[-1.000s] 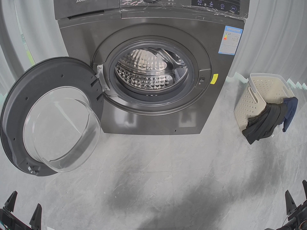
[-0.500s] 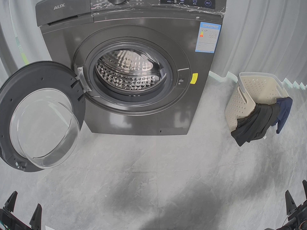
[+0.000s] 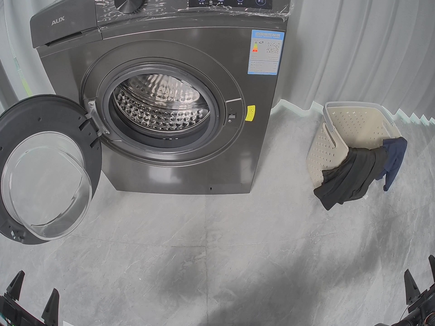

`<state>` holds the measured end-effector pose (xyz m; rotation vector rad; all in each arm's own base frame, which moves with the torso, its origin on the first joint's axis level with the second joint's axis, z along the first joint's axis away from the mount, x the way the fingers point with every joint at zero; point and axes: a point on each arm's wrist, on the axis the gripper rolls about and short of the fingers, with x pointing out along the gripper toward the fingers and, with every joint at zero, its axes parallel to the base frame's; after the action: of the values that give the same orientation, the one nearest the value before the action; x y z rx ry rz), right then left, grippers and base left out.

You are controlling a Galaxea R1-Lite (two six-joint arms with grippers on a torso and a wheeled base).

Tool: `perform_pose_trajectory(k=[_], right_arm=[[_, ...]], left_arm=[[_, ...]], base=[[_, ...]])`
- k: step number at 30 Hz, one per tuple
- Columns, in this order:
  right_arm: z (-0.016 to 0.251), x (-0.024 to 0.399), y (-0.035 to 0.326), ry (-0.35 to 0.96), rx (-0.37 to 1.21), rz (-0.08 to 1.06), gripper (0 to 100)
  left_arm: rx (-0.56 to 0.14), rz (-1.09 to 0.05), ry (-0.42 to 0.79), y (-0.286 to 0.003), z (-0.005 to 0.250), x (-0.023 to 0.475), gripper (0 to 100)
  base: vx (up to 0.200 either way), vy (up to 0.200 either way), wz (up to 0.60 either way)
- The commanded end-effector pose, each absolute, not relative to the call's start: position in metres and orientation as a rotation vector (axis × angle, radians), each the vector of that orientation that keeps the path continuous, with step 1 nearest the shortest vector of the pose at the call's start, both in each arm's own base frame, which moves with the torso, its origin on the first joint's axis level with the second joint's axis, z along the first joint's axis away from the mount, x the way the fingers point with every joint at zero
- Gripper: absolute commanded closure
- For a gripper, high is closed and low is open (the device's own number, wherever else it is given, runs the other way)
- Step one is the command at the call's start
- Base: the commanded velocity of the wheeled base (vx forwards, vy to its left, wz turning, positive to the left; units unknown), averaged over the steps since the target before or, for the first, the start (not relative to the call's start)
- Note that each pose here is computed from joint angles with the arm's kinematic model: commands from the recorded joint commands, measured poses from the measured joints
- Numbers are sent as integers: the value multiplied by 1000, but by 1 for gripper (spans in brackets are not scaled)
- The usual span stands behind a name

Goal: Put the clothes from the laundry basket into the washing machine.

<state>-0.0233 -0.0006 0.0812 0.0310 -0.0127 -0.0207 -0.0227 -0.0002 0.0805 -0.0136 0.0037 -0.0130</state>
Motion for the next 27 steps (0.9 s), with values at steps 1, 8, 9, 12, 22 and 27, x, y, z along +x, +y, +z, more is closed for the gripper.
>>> perform_pose_trajectory(k=[1, 8, 9, 12, 22, 27], right_arm=[[77, -22, -1, -2, 31, -20, 0], [76, -23, 0, 6, 2, 2, 0], [76, -23, 0, 6, 0, 2, 0], [76, -23, 0, 6, -2, 2, 0], [76, -23, 0, 6, -2, 2, 0], [76, -22, 0, 8, 0, 2, 0]], left_arm=[[-15, -12, 0, 0, 76, -23, 0], [-15, -12, 0, 0, 76, -23, 0], [-15, -11, 0, 0, 76, -23, 0], [-15, -12, 0, 0, 76, -23, 0], [-18, -9, 0, 0, 76, -23, 0], [-18, -9, 0, 0, 76, -23, 0]], base=[[200, 0, 0], [200, 0, 0], [200, 0, 0], [0, 0, 0], [0, -80, 0], [0, -200, 0]])
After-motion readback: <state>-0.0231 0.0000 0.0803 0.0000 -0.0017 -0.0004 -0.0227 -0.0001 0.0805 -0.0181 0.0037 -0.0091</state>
